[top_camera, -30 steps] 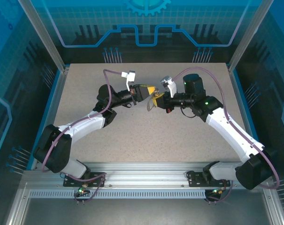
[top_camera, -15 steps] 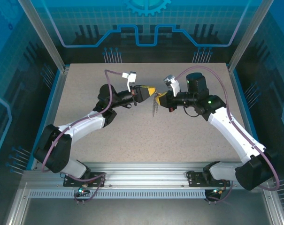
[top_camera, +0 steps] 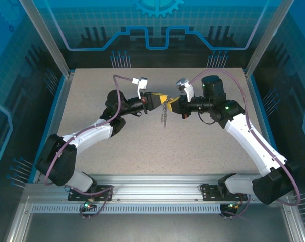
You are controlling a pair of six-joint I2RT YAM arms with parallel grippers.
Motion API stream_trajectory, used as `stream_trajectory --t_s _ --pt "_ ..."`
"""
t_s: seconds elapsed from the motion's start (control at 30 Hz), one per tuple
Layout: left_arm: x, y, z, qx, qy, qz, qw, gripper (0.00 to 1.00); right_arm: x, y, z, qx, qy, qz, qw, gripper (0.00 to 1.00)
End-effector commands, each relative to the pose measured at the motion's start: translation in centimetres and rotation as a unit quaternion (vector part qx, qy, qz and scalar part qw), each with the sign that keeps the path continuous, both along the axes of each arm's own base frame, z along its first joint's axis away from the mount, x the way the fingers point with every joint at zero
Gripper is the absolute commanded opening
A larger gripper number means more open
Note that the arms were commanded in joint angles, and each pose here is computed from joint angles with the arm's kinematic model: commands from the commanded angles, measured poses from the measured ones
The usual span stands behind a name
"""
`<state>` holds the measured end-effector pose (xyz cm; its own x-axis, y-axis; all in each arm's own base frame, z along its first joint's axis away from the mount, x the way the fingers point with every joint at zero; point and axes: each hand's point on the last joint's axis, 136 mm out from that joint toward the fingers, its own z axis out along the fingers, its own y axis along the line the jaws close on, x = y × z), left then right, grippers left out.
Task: Put the keys on the keyring
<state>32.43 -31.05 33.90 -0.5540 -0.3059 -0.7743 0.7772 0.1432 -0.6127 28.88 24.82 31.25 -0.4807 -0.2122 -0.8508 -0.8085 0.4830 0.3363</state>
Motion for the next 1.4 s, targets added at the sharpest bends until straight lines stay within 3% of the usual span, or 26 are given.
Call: stream_trajectory --t_s 0.0,0.77,1.37 --pt "-0.8 0.0 2.9 -0.016 -0.046 -0.008 0.999 0.00 -0.1 0.4 0.5 0.004 0.000 0.017 1.000 0.00" --pt "-1.1 0.0 3.0 -0.010 -0.052 -0.007 0.999 0.00 1.2 -2.6 0.6 -0.001 -0.001 -0.022 1.000 0.00" --pt "-1.0 -0.5 3.2 -0.013 -0.052 -0.014 0.998 0.00 1.6 -0.8 0.7 0.002 0.005 0.000 1.000 0.00"
